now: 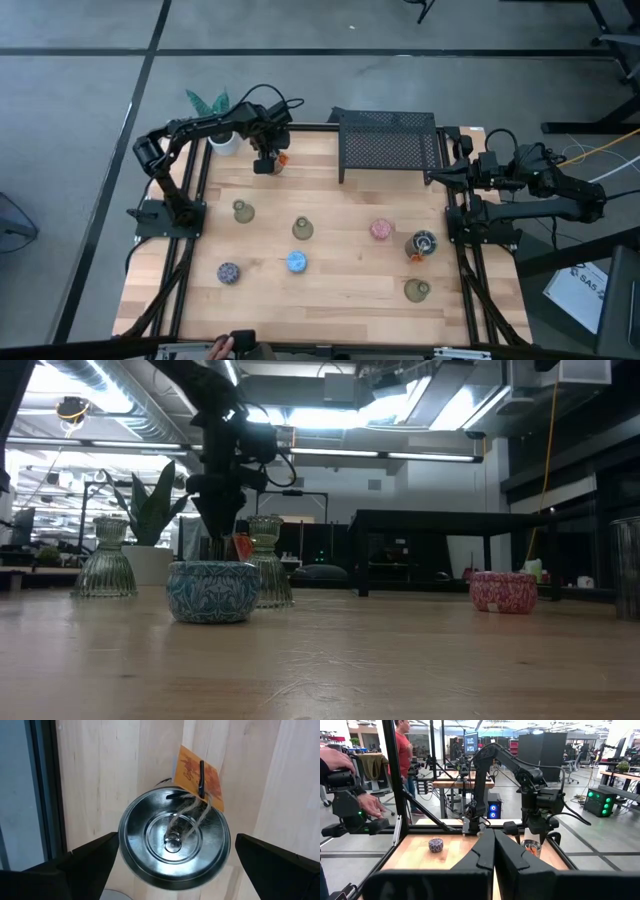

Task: Pick & Place candle stick holders
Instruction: Put the top silver scented candle on the shelf

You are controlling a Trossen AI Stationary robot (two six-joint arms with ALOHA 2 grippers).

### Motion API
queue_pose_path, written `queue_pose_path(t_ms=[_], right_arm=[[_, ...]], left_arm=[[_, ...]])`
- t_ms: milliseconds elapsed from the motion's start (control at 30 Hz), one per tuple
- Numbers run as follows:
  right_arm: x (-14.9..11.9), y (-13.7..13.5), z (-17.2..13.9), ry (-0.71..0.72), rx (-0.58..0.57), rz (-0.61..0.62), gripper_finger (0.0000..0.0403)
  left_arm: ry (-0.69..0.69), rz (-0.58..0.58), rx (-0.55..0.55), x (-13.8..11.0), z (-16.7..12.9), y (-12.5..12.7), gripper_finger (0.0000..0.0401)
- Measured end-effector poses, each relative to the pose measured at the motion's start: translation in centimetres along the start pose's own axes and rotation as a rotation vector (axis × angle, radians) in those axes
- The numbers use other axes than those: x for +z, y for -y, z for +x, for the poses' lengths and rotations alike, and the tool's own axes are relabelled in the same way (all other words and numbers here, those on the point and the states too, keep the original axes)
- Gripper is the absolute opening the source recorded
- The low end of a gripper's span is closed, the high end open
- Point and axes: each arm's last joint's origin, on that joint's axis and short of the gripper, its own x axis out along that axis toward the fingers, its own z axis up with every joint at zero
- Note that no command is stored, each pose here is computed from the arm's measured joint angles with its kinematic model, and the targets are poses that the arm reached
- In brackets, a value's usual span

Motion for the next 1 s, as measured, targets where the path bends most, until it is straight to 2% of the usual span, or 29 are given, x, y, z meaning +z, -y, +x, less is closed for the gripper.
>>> queue_pose_path(t_ms=[1000], right_arm=[[0.00, 0.00, 0.00, 0.000, 0.000, 0.000, 0.0007]], left_arm=[[0.021, -0.020, 0.007, 0.11, 0.53, 0.00, 0.0399]])
